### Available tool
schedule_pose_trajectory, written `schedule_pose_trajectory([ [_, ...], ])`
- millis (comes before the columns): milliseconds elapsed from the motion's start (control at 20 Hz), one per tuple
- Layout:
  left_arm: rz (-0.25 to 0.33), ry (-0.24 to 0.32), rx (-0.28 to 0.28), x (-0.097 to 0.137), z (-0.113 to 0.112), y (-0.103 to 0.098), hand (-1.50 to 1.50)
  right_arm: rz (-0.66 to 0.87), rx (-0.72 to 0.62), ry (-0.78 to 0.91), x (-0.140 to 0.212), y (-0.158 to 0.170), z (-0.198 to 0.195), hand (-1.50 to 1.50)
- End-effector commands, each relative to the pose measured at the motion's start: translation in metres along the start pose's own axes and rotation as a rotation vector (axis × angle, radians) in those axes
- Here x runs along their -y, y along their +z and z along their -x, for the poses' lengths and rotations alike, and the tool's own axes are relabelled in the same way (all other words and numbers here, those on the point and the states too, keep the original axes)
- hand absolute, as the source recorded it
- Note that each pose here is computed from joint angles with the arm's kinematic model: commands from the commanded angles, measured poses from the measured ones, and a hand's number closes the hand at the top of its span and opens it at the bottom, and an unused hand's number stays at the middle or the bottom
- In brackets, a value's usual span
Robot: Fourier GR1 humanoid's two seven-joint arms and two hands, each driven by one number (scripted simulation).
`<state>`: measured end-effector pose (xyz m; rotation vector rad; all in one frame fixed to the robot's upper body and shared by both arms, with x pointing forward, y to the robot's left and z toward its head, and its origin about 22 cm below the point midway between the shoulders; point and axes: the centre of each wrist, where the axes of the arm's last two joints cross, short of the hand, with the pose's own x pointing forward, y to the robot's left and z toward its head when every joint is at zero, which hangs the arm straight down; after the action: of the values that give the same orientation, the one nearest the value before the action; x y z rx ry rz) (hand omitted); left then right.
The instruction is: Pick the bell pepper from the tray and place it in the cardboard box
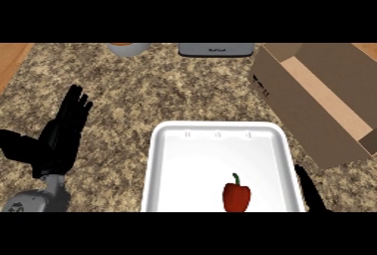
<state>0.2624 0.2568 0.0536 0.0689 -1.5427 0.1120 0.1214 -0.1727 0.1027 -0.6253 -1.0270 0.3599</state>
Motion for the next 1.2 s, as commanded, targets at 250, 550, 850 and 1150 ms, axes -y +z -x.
schedule_pose_trajectory([
  [250,-0.008,0.023,0.007,0.007,-0.007,0.006,0.00,0.027,-0.055,0.019,-0.029,-0.008,-0.020,-1.50],
  [550,0.009,-0.007,0.012,-0.004,0.014,0.011,0.00,0.078,-0.051,0.020,-0.040,-0.020,-0.028,-1.50],
  [850,0.003,0.000,0.012,0.008,-0.010,-0.004,0.00,0.043,-0.051,0.015,-0.053,-0.016,-0.023,-1.50],
  [1150,0.008,0.005,-0.003,-0.013,0.009,0.001,0.00,0.027,-0.080,0.053,-0.053,-0.033,-0.007,-1.50],
])
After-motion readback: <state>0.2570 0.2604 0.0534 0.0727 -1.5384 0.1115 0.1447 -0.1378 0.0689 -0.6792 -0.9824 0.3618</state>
